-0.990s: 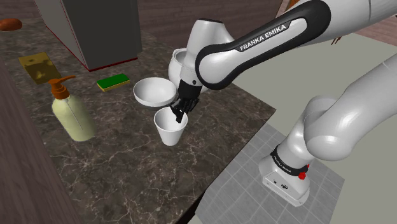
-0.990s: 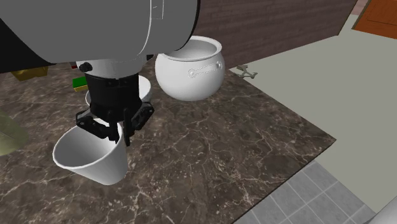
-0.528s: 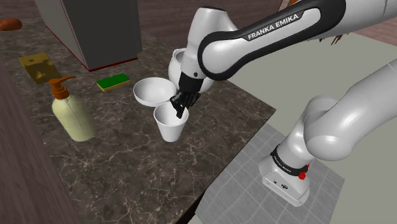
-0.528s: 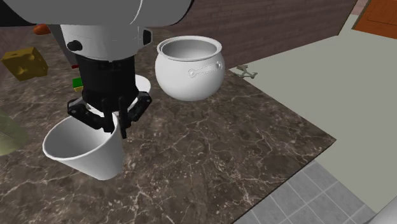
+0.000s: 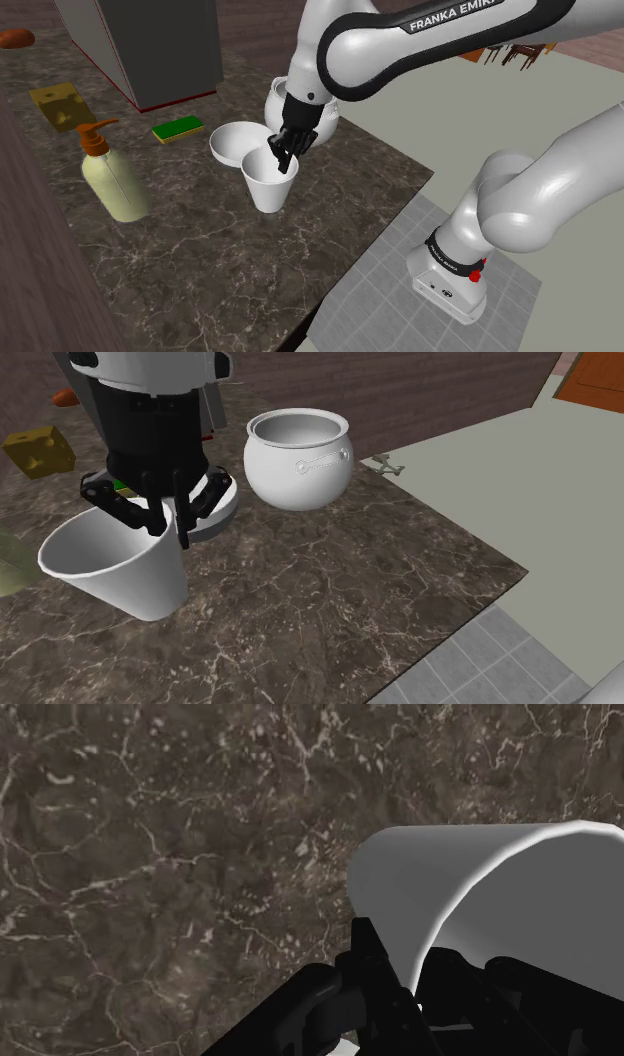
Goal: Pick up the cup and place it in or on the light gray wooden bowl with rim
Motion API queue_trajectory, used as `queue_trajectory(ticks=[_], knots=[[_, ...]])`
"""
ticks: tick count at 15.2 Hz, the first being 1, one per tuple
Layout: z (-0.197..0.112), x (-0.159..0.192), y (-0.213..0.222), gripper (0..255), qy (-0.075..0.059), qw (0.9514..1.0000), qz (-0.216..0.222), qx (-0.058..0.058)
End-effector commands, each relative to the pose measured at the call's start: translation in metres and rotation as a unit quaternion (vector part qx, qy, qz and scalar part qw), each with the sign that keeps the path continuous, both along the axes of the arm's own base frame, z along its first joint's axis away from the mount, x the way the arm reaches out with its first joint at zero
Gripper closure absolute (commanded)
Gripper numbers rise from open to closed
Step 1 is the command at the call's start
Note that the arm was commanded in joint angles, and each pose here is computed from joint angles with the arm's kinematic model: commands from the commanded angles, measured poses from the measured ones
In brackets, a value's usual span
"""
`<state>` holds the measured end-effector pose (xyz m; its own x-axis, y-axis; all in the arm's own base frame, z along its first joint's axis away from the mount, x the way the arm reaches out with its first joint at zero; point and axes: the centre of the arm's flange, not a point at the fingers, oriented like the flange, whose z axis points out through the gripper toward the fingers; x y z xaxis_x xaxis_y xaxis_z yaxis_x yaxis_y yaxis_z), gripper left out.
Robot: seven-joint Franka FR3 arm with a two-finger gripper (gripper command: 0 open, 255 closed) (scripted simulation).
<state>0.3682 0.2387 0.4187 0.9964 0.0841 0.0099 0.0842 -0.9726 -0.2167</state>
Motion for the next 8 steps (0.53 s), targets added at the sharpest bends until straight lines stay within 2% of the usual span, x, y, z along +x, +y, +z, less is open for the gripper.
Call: queue_trajectory(ticks=[1,8], knots=[[0.012,0.000,0.001,255,0.000,1.0000,0.000,0.000],[0.049,0.000,0.001,255,0.000,1.0000,0.000,0.000]])
